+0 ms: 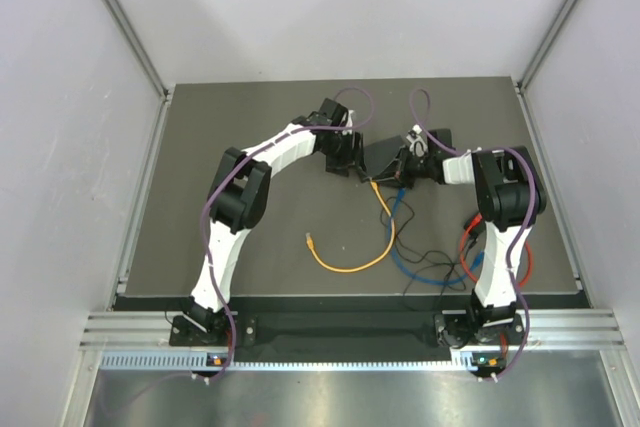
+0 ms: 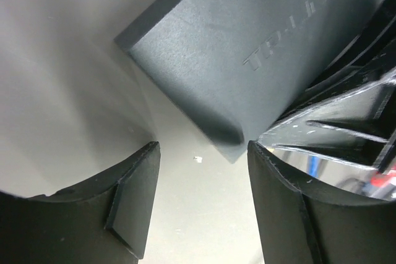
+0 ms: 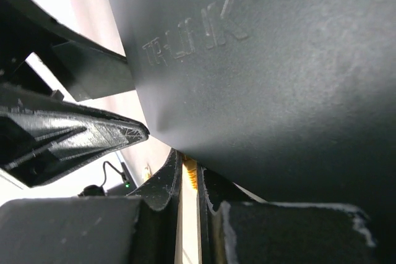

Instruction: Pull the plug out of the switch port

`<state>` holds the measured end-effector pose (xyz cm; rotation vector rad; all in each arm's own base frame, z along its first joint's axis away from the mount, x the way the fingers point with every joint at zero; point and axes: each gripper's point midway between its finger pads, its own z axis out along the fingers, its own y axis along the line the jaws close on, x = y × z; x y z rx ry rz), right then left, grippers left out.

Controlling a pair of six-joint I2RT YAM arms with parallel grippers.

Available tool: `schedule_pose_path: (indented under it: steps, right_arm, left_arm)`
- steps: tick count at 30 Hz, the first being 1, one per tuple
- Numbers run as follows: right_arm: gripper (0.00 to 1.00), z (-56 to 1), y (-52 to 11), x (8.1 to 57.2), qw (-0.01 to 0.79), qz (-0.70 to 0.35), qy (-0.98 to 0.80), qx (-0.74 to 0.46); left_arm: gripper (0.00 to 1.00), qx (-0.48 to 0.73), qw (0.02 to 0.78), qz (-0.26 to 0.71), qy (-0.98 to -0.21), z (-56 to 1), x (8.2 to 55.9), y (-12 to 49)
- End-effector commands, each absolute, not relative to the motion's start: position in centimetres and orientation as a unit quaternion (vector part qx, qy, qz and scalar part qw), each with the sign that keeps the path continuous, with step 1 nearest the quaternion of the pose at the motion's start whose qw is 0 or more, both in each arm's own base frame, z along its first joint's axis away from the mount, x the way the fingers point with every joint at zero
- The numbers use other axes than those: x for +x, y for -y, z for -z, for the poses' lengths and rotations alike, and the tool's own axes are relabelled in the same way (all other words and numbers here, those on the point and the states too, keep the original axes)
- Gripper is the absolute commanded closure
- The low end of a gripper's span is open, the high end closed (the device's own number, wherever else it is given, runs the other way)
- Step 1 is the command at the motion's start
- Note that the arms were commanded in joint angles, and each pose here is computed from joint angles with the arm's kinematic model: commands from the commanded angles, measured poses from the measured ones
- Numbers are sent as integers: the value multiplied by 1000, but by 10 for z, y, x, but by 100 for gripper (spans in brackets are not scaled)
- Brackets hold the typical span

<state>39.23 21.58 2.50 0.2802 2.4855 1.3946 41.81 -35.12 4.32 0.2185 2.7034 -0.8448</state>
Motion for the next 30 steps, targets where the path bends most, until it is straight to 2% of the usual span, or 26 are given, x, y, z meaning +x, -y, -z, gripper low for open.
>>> schedule_pose_path:
  steps: [1, 9, 21, 30]
  right_arm:
    - [100, -1, -208, 392, 115, -440, -880, 136]
    - [100, 1, -207, 388, 101, -431, -887, 131]
    - [100, -2, -210, 389, 97, -444, -881, 131]
    - [100, -3, -213, 382, 83, -459, -875, 129]
  left_arm:
    - [36, 132, 236, 263, -926, -84, 425, 351]
    - [34, 225, 325, 173, -902, -118, 429, 354]
    - [34, 308, 310, 49, -898, -79, 413, 356]
    - [33, 323, 304, 2, -896, -50, 416, 362]
